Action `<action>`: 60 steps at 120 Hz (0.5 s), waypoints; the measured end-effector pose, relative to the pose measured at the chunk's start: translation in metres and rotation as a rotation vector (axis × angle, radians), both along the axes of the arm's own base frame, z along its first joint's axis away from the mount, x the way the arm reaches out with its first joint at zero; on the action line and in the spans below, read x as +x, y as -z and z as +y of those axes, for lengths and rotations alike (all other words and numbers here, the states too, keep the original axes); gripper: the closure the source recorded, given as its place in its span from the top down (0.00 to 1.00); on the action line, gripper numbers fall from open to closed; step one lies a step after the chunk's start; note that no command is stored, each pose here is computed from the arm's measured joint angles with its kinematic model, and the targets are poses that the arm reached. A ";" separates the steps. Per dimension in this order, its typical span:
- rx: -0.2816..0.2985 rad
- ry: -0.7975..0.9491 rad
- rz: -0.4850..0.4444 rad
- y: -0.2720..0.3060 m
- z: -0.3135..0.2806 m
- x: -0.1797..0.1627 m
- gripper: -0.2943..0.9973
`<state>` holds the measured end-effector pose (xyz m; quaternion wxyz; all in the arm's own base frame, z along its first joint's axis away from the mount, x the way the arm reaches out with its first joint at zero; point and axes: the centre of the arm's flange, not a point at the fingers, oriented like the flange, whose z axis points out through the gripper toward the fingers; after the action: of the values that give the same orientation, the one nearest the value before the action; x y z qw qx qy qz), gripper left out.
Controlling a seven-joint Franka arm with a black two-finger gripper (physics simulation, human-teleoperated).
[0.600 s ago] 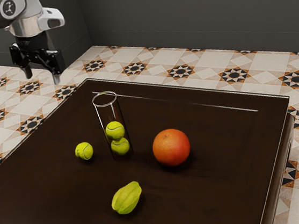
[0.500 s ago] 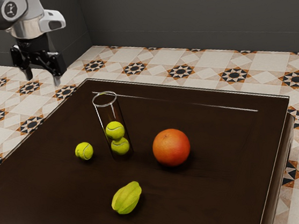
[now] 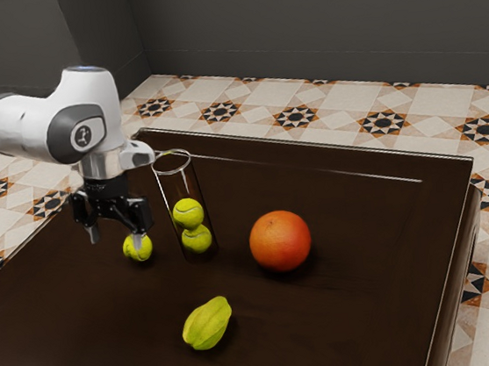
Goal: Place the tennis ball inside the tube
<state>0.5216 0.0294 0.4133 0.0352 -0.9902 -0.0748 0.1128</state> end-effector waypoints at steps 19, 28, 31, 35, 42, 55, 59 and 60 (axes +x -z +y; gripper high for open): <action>-0.030 -0.052 -0.036 0.034 0.010 0.009 0.77; -0.036 -0.091 -0.057 0.042 0.029 0.013 0.77; -0.037 -0.103 -0.064 0.044 0.036 0.014 0.77; -0.038 -0.116 -0.073 0.046 0.043 0.015 0.77; -0.038 -0.123 -0.087 0.050 0.048 0.018 0.77; -0.038 -0.107 -0.109 0.058 0.045 0.024 0.77; -0.037 -0.102 -0.114 0.061 0.044 0.026 0.77; -0.037 -0.102 -0.116 0.061 0.045 0.026 0.77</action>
<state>0.5481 0.0740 0.3520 0.0066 -0.9904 -0.1249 0.0585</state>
